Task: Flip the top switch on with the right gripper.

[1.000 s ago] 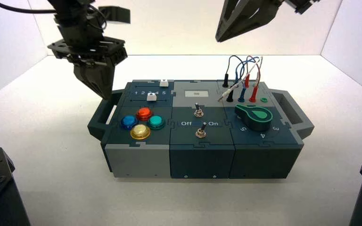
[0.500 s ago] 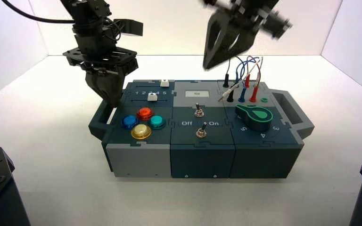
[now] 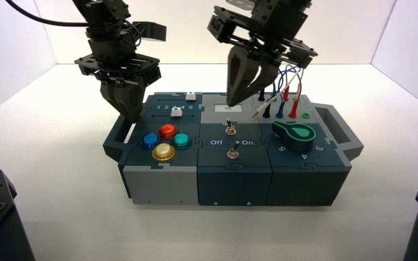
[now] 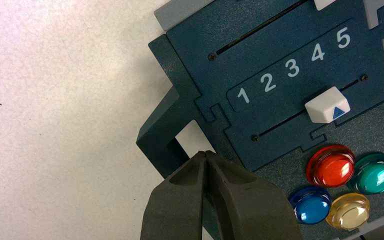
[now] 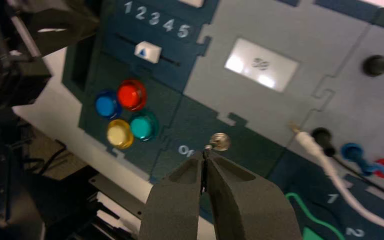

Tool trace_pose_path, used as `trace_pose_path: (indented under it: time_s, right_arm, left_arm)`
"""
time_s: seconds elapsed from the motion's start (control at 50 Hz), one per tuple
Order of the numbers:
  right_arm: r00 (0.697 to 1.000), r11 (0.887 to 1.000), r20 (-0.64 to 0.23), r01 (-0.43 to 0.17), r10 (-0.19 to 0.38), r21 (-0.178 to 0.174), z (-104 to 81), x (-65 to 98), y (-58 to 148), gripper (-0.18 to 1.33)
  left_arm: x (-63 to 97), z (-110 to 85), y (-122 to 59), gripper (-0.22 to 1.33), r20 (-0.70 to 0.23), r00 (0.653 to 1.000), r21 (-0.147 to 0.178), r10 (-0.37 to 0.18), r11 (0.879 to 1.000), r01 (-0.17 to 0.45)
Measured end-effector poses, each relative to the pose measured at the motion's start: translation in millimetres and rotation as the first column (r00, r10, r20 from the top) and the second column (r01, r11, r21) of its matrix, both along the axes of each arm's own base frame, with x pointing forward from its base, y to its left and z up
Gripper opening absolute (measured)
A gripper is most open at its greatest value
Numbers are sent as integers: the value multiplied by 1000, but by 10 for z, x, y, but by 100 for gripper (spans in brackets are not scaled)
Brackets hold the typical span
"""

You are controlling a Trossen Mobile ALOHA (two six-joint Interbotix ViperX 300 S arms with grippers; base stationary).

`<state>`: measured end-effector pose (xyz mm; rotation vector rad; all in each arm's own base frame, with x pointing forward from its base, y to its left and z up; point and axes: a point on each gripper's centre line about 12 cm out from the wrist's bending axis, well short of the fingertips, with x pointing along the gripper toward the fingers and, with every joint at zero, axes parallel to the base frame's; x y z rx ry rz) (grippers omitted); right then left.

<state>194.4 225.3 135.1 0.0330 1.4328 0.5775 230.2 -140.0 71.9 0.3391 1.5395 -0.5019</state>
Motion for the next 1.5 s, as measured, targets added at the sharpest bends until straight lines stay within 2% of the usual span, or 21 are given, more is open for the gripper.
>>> trace_pose_path:
  time_s: [0.2, 0.9, 1.5]
  right_arm:
    - [999, 999, -17, -40, 40, 2, -41, -44, 186, -14]
    - [999, 999, -35, -20, 19, -43, -326, -29, 168, -14]
    - [1000, 999, -17, 5, -6, -51, -426, 28, 143, -14]
  left_arm:
    - [5, -1, -4, -16, 1, 1000, -1, 0, 1000, 0]
    - [8, 2, -6, -16, 1, 1000, -2, -5, 1000, 5]
    - [12, 1, -12, -15, 3, 1000, -2, -9, 1000, 9]
